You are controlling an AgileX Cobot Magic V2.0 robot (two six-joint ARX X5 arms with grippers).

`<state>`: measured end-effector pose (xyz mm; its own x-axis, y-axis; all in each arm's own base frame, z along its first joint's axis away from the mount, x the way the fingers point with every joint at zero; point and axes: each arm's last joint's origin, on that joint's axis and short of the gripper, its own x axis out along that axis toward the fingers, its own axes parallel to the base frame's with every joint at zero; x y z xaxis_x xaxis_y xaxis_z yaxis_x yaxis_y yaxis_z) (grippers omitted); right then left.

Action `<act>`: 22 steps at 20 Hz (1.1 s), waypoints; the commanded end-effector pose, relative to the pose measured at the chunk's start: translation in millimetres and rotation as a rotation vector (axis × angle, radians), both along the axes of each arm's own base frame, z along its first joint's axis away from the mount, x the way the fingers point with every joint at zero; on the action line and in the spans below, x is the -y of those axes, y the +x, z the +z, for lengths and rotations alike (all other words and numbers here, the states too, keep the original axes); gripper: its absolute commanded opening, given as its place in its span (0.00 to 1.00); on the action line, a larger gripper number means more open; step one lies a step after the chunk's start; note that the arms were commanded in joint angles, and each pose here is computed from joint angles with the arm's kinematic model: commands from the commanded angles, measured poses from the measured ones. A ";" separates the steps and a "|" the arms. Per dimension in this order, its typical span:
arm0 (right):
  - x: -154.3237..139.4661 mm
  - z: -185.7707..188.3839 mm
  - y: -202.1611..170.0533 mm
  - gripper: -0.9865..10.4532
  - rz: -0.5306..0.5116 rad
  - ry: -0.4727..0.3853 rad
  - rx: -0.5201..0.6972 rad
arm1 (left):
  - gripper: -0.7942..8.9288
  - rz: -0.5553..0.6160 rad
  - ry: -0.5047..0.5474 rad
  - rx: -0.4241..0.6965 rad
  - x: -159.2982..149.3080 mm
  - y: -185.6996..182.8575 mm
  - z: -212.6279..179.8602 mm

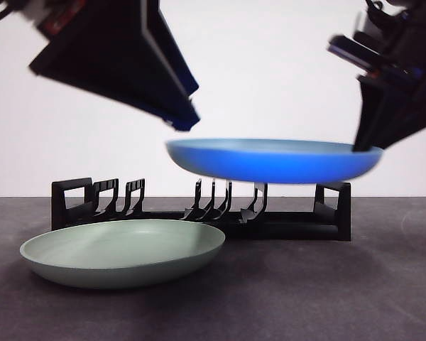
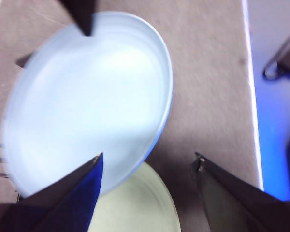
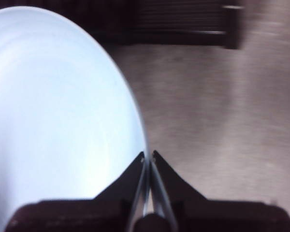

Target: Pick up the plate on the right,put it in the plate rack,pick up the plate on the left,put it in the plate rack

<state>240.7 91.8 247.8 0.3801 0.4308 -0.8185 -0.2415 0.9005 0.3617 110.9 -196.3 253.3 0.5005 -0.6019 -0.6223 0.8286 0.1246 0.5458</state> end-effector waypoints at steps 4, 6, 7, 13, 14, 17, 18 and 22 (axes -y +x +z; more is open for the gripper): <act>-17.4 10.6 -5.6 0.07 0.095 0.062 -0.016 | 0.40 -0.023 0.080 0.023 -2.4 -1.2 -4.1; -18.7 12.0 -6.0 0.07 0.116 0.093 -0.024 | 0.40 -0.027 0.110 0.010 -2.7 -1.4 -7.5; -18.9 12.0 -6.2 0.07 0.117 0.093 -0.025 | 0.39 -0.029 0.131 -0.002 -2.5 -1.3 -10.3; -18.9 11.0 -8.0 0.07 0.127 0.082 -0.038 | 0.07 -0.042 0.201 -0.048 6.3 2.7 -26.6; -18.9 11.0 -8.0 0.07 0.128 0.082 -0.038 | 0.07 -0.049 0.201 -0.056 6.7 2.6 -27.5; -18.9 11.1 -8.0 0.07 0.141 0.076 -0.031 | 0.07 -0.049 0.201 -0.056 6.9 2.7 -27.6; -18.9 11.2 -8.0 0.09 0.145 0.075 -0.027 | 0.07 -0.048 0.201 -0.056 6.9 2.7 -27.7; -18.9 19.4 -6.2 0.22 0.171 0.071 0.023 | 0.07 -0.036 0.188 -0.060 7.4 3.0 -27.2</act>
<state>234.8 111.1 263.9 0.3054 0.5425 -0.7826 -0.3737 0.8242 0.4255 112.4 -203.9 227.3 0.4292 -0.5000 -0.7522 0.8525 -0.0509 0.5203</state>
